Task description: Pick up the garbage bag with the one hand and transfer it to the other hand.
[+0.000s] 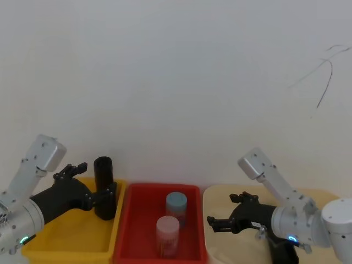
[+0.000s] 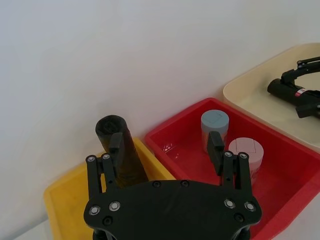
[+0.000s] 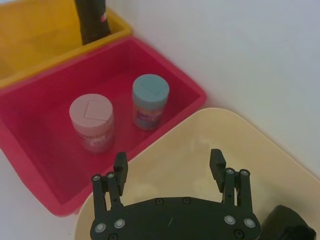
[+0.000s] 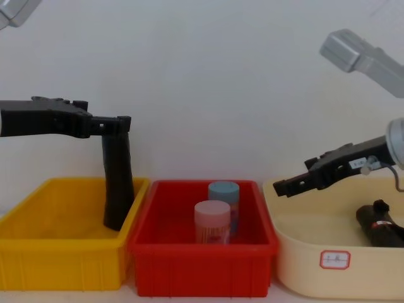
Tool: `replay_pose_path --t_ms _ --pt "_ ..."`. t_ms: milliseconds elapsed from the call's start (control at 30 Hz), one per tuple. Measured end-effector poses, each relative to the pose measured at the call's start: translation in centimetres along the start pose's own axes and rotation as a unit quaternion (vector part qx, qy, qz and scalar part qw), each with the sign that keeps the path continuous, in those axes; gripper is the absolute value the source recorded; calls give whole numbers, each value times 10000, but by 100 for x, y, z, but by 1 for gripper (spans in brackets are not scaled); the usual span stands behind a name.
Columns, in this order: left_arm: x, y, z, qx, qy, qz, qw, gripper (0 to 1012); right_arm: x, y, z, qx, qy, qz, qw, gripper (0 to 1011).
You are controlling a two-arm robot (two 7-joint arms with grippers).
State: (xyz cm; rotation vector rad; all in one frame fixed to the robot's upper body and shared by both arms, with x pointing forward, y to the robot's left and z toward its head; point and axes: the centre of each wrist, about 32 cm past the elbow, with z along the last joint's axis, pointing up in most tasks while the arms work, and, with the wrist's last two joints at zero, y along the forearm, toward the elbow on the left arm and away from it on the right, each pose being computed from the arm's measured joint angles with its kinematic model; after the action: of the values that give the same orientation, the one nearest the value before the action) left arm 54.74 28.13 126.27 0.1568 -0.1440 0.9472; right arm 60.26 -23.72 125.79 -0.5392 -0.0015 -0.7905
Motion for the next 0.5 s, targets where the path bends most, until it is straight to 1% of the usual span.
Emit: replay_pose_path --t_ms 233,367,500 --pt "0 0 0 0 1 1 10000 1000 37 52 122 -190 -91 206 9996 1000" --pt "0 0 0 0 1 1 10000 1000 53 62 171 -262 -123 292 9992 999" --pt "0 0 0 1 1 1 10000 1000 82 78 245 -381 -165 410 9983 999"
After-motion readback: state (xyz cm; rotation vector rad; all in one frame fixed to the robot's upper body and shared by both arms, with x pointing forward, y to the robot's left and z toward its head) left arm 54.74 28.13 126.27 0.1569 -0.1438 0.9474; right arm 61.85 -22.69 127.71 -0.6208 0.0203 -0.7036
